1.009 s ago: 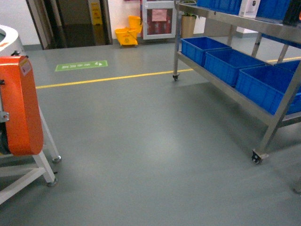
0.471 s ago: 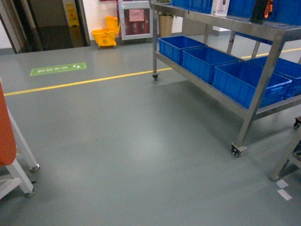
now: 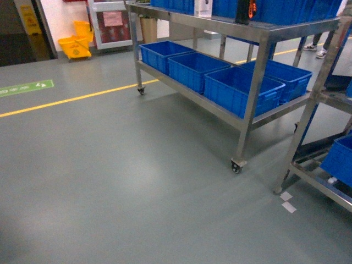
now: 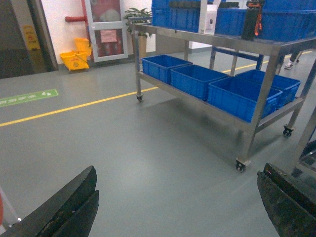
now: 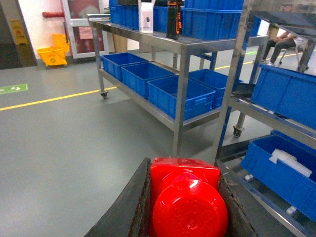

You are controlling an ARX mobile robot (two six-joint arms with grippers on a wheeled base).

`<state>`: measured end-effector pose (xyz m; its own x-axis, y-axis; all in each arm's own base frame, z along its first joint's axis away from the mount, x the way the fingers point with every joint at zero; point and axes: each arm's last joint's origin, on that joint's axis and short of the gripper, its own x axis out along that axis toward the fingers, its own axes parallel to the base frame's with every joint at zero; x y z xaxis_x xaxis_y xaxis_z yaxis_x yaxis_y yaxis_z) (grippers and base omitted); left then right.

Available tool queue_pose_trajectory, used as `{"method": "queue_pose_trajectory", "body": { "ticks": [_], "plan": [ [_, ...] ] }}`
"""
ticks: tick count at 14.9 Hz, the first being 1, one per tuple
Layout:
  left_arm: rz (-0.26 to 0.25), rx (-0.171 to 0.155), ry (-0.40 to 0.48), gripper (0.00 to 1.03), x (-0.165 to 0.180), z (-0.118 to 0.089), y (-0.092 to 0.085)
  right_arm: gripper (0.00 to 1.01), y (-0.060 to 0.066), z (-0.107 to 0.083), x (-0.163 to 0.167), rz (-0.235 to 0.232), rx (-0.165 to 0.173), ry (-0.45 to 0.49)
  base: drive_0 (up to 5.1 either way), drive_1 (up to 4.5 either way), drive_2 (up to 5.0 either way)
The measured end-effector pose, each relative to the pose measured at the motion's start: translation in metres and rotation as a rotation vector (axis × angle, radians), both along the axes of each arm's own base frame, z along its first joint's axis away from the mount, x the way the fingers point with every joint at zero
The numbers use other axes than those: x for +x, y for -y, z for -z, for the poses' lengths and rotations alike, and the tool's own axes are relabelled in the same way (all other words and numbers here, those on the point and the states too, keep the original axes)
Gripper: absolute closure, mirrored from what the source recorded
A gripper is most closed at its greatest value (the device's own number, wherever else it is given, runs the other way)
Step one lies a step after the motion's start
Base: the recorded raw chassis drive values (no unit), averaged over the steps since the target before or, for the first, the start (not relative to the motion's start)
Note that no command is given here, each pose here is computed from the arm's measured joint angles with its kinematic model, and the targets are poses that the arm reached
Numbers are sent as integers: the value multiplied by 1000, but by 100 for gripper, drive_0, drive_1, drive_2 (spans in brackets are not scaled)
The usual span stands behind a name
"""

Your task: Pick red block from blue box to shelf

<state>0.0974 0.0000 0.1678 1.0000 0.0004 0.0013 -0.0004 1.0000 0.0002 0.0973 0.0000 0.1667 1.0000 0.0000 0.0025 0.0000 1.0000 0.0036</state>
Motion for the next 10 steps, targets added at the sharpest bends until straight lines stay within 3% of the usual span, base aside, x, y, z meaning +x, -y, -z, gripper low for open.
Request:
{"method": "queue_pose_trajectory", "body": {
  "ticks": [10],
  "plan": [
    [0, 0, 0, 5, 0, 0, 0, 74, 0, 0, 0, 0, 0, 0, -142, -142, -142]
  ]
}}
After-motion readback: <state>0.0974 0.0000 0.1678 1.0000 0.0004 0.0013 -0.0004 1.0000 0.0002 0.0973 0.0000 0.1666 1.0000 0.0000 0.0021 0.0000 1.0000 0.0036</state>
